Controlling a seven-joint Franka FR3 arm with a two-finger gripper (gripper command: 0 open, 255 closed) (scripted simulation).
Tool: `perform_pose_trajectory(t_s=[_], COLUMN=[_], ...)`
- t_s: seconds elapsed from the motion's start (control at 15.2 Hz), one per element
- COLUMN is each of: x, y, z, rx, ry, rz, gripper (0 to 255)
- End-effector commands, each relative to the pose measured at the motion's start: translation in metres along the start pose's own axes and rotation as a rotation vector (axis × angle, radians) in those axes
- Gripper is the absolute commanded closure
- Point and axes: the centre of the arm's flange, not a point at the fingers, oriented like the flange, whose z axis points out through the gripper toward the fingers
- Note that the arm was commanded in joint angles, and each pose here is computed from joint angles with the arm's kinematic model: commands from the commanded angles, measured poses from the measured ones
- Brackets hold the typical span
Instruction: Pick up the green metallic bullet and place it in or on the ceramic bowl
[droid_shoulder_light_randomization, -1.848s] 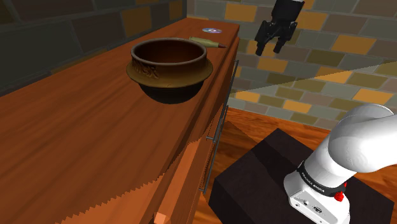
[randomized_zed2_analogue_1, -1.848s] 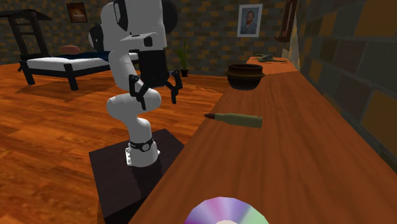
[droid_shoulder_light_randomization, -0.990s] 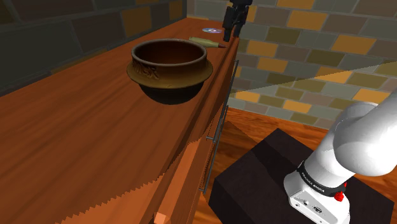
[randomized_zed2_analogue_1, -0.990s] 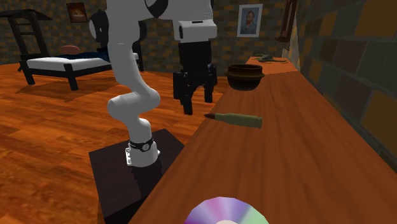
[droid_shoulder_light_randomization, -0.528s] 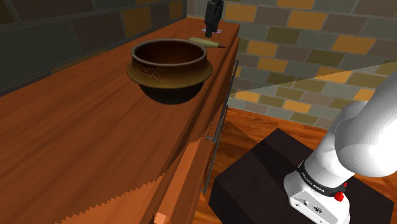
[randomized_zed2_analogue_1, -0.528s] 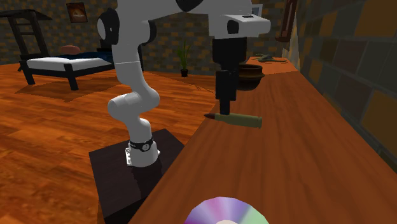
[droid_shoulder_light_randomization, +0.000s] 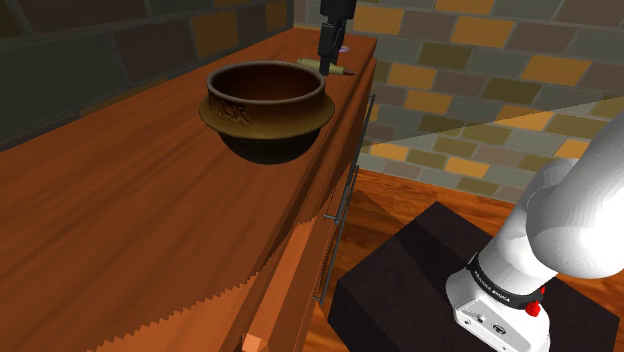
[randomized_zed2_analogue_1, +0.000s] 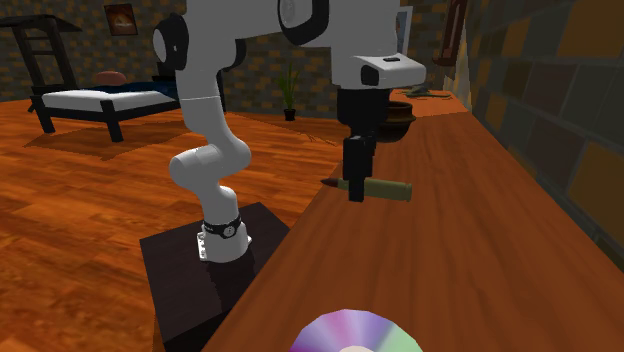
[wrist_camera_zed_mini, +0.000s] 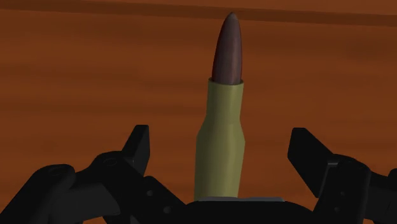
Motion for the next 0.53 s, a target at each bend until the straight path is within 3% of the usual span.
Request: perform_pose_trajectory(t_s=[0.0,0.33,0.4,0.46], x=[-0.0004,-0.0003,-0.0003,-0.0003], y=[0.0003,0.0003,0.0003,0.0003], z=[0.0014,0.0013,0.0013,0.0013], rx=[0.0,0.0,0.0,0.0], ry=[0.0,0.0,0.0,0.0], rz=[0.0,0.0,0.0,0.0], gripper=[0,0,255,255])
